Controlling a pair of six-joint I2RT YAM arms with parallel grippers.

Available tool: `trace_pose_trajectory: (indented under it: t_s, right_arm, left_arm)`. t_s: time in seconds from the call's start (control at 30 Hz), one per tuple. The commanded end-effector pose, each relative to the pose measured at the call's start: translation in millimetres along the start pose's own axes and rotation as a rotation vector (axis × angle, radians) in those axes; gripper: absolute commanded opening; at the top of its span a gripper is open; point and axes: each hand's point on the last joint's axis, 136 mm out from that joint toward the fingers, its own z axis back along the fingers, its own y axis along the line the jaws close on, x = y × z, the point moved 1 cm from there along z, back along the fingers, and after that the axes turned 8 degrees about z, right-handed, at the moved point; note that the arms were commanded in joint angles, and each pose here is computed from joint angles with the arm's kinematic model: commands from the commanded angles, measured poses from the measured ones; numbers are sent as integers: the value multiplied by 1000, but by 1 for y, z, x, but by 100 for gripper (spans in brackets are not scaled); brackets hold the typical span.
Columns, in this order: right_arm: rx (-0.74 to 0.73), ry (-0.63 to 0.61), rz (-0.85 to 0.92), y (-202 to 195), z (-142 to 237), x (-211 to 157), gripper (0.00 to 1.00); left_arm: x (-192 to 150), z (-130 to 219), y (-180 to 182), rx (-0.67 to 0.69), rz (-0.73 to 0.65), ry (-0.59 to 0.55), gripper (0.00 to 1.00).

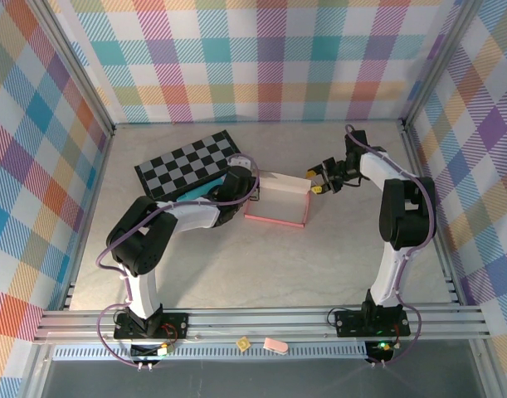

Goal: Fold the paper box

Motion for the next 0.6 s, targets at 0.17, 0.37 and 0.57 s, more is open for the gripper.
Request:
trace_pose_trajectory:
  t_s: [0.17,0.37,0.57]
  right_arm:
    - [13,-4,162,12,-1,-24,37]
    - [-7,-40,263,6,-6,-30,35]
    - [-24,-79,300,-6,-6,-33,35]
  left_arm:
    - [-24,7,-13,-87,19,40,0]
    - [-38,9,-6,-86,30,62,0]
    - [-46,10,-1,-77,36,80,0]
